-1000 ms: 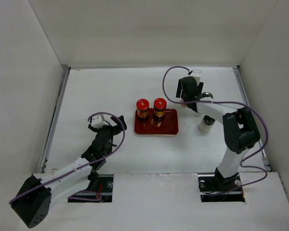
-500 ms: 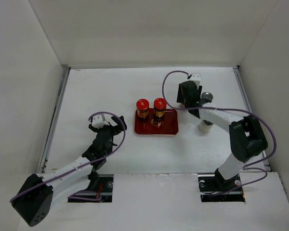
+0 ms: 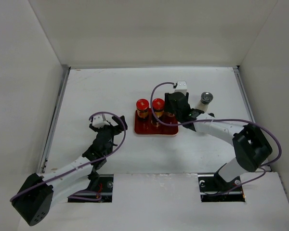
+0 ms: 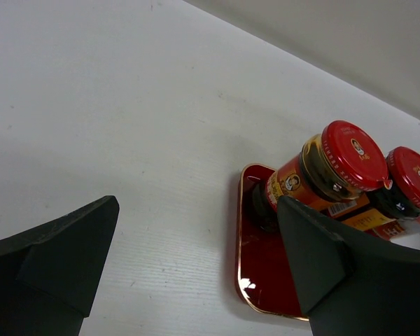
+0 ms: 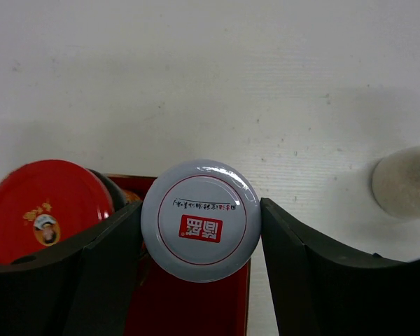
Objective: Organize the condiment bottles
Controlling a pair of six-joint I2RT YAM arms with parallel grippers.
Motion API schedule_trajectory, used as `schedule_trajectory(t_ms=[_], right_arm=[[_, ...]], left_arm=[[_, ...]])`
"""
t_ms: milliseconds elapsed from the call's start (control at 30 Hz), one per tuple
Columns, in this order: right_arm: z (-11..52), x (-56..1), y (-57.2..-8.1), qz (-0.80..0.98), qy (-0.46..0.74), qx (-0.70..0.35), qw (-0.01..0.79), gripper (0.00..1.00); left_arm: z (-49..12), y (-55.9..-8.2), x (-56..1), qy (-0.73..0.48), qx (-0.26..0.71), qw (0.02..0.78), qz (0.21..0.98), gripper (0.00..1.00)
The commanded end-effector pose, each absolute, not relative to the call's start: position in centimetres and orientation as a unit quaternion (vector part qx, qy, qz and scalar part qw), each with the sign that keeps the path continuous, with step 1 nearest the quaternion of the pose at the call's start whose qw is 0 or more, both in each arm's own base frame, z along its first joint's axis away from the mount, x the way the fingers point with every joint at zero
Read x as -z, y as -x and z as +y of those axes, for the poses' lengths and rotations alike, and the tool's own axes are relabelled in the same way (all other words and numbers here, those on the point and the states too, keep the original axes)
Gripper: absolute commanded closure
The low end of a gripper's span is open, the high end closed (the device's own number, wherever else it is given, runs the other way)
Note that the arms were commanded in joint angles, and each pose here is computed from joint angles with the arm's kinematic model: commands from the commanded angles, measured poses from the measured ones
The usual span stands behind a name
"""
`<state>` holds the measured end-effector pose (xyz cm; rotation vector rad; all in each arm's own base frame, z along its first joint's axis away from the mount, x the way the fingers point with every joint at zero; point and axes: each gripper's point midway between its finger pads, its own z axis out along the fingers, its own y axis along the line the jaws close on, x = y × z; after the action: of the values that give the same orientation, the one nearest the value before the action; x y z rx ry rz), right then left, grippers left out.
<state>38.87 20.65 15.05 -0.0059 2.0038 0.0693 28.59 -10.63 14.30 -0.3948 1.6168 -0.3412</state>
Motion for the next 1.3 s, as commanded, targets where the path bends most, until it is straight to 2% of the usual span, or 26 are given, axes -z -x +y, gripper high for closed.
schedule_trajectory(t_ms=[0, 133, 233, 300, 400, 467, 700, 833, 967, 1067, 1267], right_arm=[[21.6, -17.3, -40.2, 0.81, -0.036, -0.057, 0.582, 0.42], [21.9, -15.9, -40.3, 0.815, -0.034, -0.055, 0.575, 0.41], [22.0, -15.2, -40.5, 0.818, -0.03, -0.047, 0.572, 0.37], [22.2, -15.2, -40.6, 0.818, -0.032, -0.051, 0.572, 0.3], [21.8, -16.0, -40.4, 0.814, -0.037, -0.052, 0.577, 0.11], [21.3, -17.3, -39.9, 0.808, -0.045, -0.056, 0.585, 0.07], [15.1, -21.0, -37.0, 0.783, -0.103, -0.051, 0.612, 0.08], [8.9, -21.4, -34.4, 0.763, -0.162, 0.016, 0.625, 0.1], [3.7, -19.2, -32.1, 0.765, -0.197, 0.111, 0.603, 0.0], [1.8, -16.5, -31.4, 0.777, -0.207, 0.153, 0.574, 0.0], [2.4, -13.9, -31.4, 0.795, -0.212, 0.154, 0.547, 0.01]], left_arm=[[-11.2, -28.7, -15.9, 0.182, 0.179, 0.673, 0.694, 0.0], [-10.9, -28.9, -16.0, 0.185, 0.176, 0.674, 0.693, 0.0], [-11.1, -28.8, -15.9, 0.183, 0.178, 0.673, 0.694, 0.0], [-10.9, -28.9, -16.0, 0.185, 0.176, 0.674, 0.693, 0.0], [-11.0, -28.7, -16.0, 0.184, 0.179, 0.674, 0.692, 0.0], [-10.9, -28.7, -16.2, 0.187, 0.177, 0.676, 0.691, 0.0], [-11.4, -28.5, -16.3, 0.181, 0.186, 0.675, 0.691, 0.0], [-11.7, -28.4, -16.4, 0.178, 0.189, 0.675, 0.69, 0.01], [-12.2, -28.4, -16.3, 0.172, 0.193, 0.672, 0.694, 0.01], [-12.1, -28.5, -16.3, 0.173, 0.191, 0.672, 0.694, 0.01], [-11.9, -28.5, -16.3, 0.175, 0.191, 0.673, 0.693, 0.01]])
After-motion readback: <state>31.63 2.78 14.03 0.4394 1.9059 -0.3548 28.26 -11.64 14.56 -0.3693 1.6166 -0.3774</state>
